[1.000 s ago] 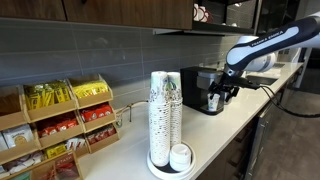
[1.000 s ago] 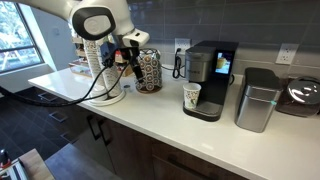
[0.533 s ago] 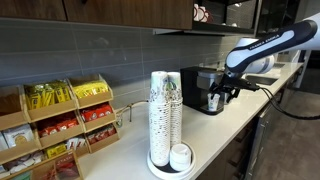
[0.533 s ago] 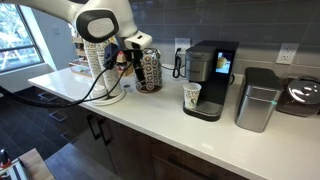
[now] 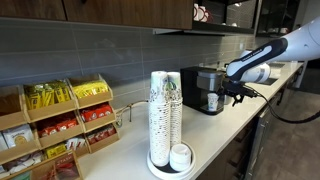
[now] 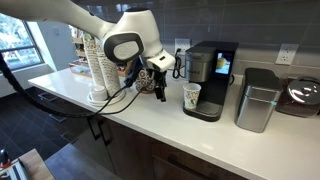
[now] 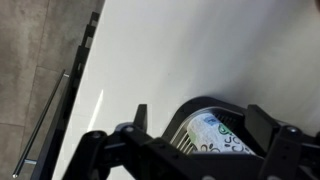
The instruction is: Pick up the paper cup from the coffee machine and put it on the kitchen counter
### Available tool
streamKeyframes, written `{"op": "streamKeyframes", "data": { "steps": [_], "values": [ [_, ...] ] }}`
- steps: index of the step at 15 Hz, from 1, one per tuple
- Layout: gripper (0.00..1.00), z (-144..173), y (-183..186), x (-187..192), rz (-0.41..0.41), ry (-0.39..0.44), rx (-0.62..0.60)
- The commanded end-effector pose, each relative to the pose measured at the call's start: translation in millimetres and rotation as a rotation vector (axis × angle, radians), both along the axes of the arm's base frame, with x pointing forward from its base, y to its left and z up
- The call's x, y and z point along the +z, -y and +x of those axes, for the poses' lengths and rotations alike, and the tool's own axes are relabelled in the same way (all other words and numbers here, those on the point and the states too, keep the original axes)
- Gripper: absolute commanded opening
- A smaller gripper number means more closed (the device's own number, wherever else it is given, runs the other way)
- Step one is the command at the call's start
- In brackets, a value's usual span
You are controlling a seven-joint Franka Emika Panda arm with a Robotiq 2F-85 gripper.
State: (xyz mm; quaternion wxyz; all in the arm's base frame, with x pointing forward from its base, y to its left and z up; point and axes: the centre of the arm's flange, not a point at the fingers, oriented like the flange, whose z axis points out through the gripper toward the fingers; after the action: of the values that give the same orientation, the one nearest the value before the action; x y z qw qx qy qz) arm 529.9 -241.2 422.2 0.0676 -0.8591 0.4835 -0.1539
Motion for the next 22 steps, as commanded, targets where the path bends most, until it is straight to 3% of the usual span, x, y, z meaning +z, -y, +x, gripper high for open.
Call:
{"op": "streamKeyframes", "data": {
  "steps": [1, 8, 22],
  "values": [
    [1.00, 15.2, 22.3, -9.7, 0.047, 0.052, -0.092],
    [1.00, 27.8, 41.0, -23.6, 0.148, 0.131, -0.204],
    [1.00, 37.7, 63.3, -36.6, 0.252, 0.256, -0.371]
  ]
}}
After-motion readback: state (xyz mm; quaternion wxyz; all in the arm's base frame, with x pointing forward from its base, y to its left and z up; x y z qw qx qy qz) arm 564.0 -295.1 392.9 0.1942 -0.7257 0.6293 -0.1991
